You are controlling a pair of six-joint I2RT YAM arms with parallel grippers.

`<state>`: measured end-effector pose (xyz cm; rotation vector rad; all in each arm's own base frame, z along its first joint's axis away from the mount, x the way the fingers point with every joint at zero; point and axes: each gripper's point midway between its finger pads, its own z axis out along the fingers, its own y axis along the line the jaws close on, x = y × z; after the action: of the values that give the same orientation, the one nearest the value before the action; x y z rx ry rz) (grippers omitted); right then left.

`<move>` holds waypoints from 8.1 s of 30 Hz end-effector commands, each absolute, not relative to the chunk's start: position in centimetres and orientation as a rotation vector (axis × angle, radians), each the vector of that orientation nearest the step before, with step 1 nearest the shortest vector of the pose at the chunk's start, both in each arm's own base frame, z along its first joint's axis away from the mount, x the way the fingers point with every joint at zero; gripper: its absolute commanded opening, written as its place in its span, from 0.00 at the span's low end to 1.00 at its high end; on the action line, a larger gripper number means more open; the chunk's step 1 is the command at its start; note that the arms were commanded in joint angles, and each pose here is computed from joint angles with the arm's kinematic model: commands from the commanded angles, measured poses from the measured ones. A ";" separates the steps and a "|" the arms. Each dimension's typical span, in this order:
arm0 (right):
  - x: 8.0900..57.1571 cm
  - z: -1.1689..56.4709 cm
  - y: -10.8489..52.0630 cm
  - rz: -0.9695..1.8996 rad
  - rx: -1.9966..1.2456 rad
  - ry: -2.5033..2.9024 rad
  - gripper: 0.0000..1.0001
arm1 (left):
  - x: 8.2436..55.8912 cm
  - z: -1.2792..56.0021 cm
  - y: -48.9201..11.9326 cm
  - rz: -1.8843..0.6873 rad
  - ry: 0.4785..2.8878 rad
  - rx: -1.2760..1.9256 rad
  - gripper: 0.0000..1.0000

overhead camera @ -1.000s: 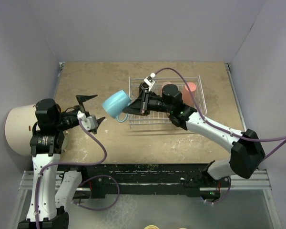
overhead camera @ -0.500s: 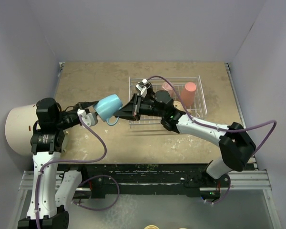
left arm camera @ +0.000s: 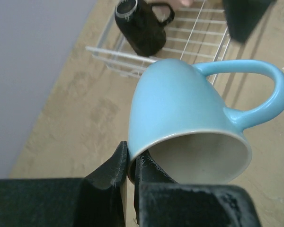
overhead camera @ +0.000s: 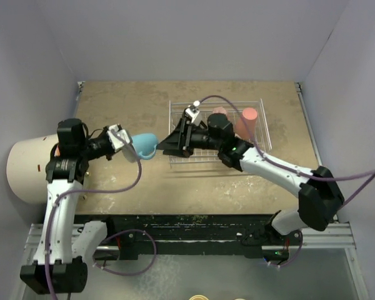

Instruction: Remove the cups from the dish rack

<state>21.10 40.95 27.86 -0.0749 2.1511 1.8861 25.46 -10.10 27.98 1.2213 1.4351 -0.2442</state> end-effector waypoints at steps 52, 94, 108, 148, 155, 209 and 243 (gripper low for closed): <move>44.6 14.2 26.5 0.065 -0.605 2.265 0.63 | 38.1 32.5 -7.7 -0.008 1.898 0.966 0.99; 32.7 32.2 34.2 1.008 -0.476 2.071 0.00 | 26.3 29.8 -13.4 -0.325 1.452 1.235 0.99; 24.2 36.7 37.5 1.848 -0.450 1.826 0.00 | 25.9 36.2 -14.1 -0.135 1.104 1.356 0.93; 30.0 32.4 27.4 1.039 -0.181 2.121 0.71 | 38.9 32.2 -6.1 0.156 1.822 1.141 0.00; 32.0 30.1 23.3 0.699 -0.130 2.179 0.79 | 45.1 25.7 -1.4 0.083 2.209 0.945 0.00; 42.6 14.4 19.9 -0.151 0.052 2.332 0.59 | 52.0 24.2 -0.7 0.063 2.172 0.889 0.99; 25.9 35.8 35.1 1.505 -0.291 1.955 0.00 | 28.5 33.2 -11.2 0.019 1.145 1.436 0.99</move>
<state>30.32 30.72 28.59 -0.2053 2.1962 0.9739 28.28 -9.69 29.60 1.3803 1.4125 -0.0702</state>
